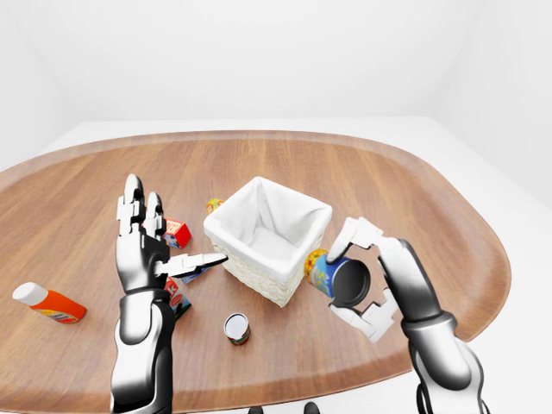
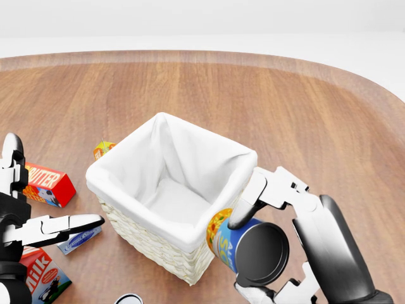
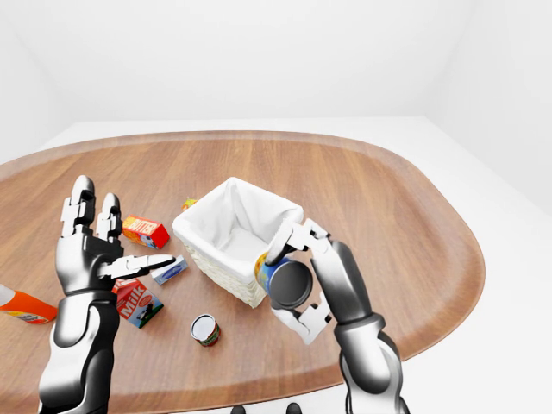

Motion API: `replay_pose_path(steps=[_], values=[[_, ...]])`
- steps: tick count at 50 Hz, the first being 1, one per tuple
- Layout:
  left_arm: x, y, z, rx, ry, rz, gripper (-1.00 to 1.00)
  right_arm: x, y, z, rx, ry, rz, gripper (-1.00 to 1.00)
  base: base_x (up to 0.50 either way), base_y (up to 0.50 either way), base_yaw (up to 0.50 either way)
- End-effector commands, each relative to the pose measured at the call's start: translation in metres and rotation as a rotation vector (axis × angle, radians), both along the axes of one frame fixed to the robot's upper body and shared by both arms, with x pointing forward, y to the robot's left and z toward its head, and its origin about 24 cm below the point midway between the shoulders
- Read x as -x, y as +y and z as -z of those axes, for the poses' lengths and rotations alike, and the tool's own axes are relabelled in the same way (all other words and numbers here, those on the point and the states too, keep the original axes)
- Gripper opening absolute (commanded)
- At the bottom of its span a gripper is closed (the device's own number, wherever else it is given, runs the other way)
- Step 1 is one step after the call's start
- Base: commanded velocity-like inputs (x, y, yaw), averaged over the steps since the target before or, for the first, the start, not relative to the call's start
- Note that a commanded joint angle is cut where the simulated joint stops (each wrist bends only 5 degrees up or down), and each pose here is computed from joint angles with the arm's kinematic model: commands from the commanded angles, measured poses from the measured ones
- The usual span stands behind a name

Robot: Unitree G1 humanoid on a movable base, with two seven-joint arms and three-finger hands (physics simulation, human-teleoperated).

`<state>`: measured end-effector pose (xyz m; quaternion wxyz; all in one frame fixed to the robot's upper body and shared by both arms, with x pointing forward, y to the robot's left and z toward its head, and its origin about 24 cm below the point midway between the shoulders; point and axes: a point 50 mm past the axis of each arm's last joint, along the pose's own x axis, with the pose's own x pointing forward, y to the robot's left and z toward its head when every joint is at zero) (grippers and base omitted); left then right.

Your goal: Pick up the alphabet soup, and put it in the basket.

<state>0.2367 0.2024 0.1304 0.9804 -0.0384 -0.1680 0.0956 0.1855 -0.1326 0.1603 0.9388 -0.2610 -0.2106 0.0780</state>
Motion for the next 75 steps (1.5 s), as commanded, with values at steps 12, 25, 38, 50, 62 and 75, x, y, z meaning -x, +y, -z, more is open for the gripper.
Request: replay_pose_path(steps=[12, 25, 38, 50, 62, 75], values=[[-0.003, -0.001, 0.005, -0.002, 0.023, 0.004, 1.0, -0.015, 0.013, -0.032, 0.041, -0.165, -0.053, -1.0, 0.0, 0.0, 0.0], [-0.002, -0.001, 0.004, -0.001, 0.018, 0.003, 1.0, -0.029, 0.03, -0.048, 0.081, -0.234, -0.102, -1.0, 0.0, 0.0, 0.0], [-0.002, -0.001, 0.005, -0.002, 0.022, 0.003, 1.0, -0.052, 0.042, -0.054, 0.091, -0.234, -0.119, -1.0, 0.0, 0.0, 0.0], [-0.003, -0.001, 0.004, -0.003, 0.017, 0.003, 1.0, -0.082, 0.055, -0.067, 0.144, -0.23, -0.153, -1.0, 0.0, 0.0, 0.0], [-0.003, -0.001, 0.004, -0.001, 0.017, 0.003, 1.0, -0.097, 0.067, -0.077, 0.259, -0.219, -0.176, -1.0, 0.0, 0.0, 0.0], [-0.003, -0.001, 0.004, -0.001, 0.017, 0.003, 1.0, -0.112, 0.075, -0.071, 0.361, -0.15, -0.168, -1.0, 0.0, 0.0, 0.0]])
